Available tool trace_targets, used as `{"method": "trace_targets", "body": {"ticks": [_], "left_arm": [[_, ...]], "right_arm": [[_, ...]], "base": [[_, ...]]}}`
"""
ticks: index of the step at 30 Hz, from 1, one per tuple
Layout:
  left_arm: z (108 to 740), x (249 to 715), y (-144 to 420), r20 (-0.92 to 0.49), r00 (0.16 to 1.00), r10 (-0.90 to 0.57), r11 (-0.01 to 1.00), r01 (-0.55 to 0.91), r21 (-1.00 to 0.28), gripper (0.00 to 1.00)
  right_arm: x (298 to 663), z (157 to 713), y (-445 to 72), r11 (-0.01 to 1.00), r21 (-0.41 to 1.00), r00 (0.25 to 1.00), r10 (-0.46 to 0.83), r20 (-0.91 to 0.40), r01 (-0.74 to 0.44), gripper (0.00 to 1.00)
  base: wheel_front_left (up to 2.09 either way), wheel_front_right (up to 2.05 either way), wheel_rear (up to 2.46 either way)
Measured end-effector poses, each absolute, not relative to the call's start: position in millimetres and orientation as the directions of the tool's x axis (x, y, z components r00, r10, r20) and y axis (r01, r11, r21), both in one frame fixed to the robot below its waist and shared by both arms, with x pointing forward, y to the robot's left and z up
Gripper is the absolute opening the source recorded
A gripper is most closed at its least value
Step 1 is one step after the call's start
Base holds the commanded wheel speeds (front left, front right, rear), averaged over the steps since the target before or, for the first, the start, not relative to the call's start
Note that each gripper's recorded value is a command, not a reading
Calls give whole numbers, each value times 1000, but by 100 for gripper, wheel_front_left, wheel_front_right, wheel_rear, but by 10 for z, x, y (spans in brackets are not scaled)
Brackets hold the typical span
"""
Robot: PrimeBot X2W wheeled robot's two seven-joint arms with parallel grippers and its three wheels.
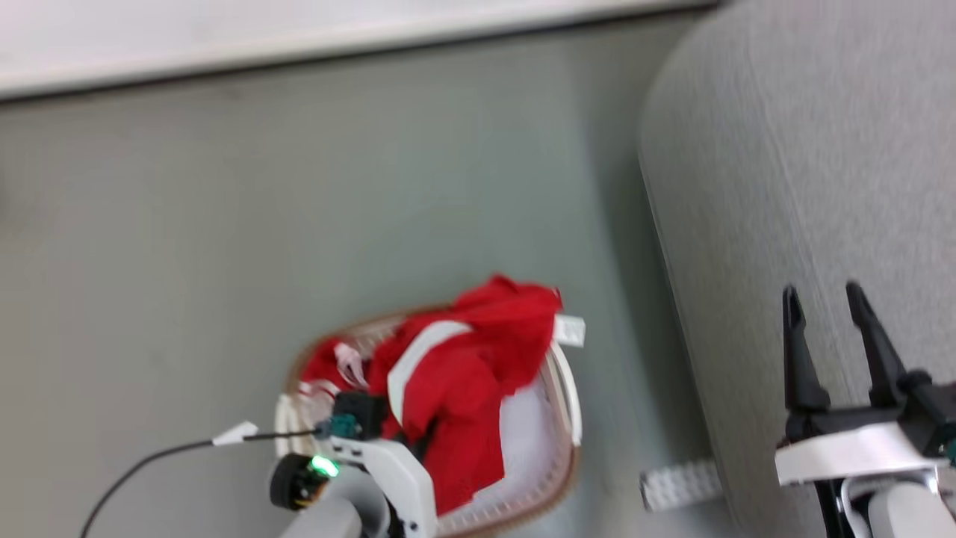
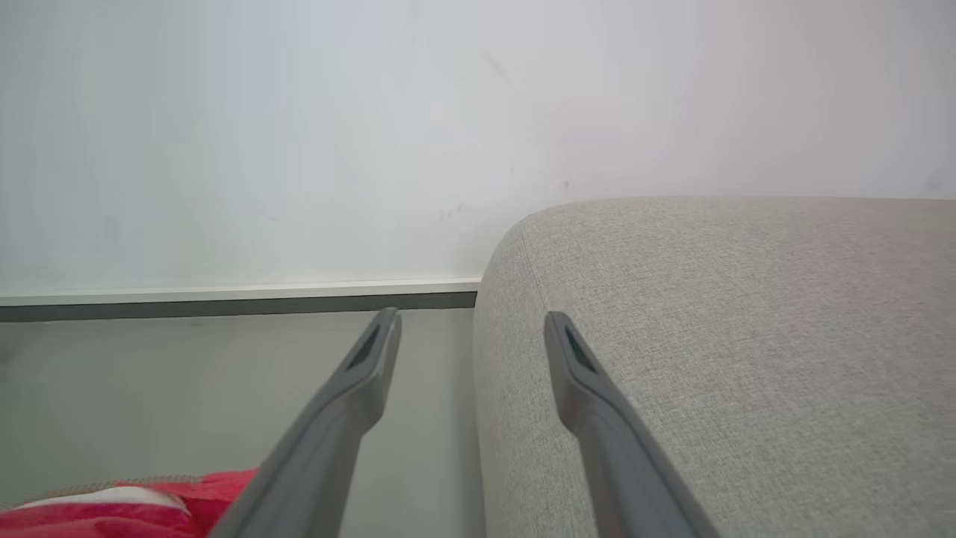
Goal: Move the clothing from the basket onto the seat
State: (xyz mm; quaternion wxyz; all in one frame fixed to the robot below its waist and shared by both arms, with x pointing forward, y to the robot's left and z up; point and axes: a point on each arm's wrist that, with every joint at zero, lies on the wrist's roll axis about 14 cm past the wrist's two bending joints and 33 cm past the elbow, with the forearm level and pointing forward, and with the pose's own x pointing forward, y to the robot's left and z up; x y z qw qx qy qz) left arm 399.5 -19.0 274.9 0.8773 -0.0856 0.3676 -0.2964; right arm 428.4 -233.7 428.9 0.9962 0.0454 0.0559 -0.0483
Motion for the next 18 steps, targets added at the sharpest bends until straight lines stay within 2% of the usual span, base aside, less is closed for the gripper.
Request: {"method": "trace_targets", "body": {"ticks": [7,12,18], "left_arm": [[3556,4045,-79,-455,694,-558,830,457,-320,0],[4239,4159,142,-305,807,-506,859,440,-260,0],[5019,4146,381,-127,891,-436,889,404,-215,0]], "right_arm": [[4064,4614,-2197,991,115,997,-58,-42,63,100],[3924,4806,-2105,992,121,1000,-29,7,27,100],[3757,4946,-2021,993,120,999,2,45,-8,100]], "base": [[0,0,0],[0,0,0],[0,0,0]]}}
